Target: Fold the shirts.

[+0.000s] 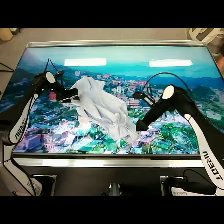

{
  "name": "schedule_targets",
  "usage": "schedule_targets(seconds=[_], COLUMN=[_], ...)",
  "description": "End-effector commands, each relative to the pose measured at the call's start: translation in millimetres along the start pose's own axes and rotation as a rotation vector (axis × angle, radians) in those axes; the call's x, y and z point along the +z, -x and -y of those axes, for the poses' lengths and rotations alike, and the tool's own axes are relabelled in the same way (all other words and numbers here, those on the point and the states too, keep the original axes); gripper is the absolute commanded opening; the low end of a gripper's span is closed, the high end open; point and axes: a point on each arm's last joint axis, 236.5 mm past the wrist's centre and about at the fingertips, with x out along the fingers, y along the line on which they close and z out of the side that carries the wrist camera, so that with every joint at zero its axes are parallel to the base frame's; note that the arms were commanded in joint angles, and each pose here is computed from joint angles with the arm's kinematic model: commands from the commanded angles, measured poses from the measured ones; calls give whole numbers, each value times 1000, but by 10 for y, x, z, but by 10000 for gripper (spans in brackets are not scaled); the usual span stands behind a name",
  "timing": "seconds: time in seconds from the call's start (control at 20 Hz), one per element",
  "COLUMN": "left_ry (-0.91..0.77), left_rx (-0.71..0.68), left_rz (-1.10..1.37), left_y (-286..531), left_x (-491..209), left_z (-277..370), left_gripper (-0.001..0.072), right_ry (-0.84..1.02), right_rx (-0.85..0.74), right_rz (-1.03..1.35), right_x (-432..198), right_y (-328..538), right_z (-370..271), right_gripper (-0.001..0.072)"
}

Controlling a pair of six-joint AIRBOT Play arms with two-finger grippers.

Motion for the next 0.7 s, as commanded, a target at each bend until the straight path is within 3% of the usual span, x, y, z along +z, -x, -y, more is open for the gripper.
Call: schedule_targets(seconds=[0.0, 0.05, 0.15, 0.2, 0.3, 0.35, 0.4, 0.55, 0.65], left_ry=[2, 0, -6, -9, -22, -32, -42, -114, -207], left_rx=[-17, -17, -20, -23, -32, -39, -46, -77, -105], left_rz=[19, 21, 29, 37, 63, 82, 101, 208, 339], left_y=[-86, -75, -32, 7, 117, 202, 291, 802, 1443], left_x=[55, 59, 70, 87, 136, 170, 198, 340, 437], left_z=[33, 37, 56, 78, 154, 208, 271, 470, 678], left_gripper=[139, 34, 25, 25, 25, 24, 25, 23, 23], right_ry=[54, 60, 76, 87, 88, 89, 88, 101, 177], right_rx=[-14, -13, 4, 9, 23, 44, 65, 72, -77], right_rz=[-32, -28, -25, -27, -35, -33, -30, -18, 33], right_x=[121, 167, 225, 241, 258, 275, 295, 307, 415], right_y=[-316, -373, -440, -461, -495, -509, -519, -362, 79], right_z=[-29, -52, -153, -200, -295, -373, -451, -555, -477], right_gripper=[712, 711, 697, 621, 374, 169, 26, 22, 22])
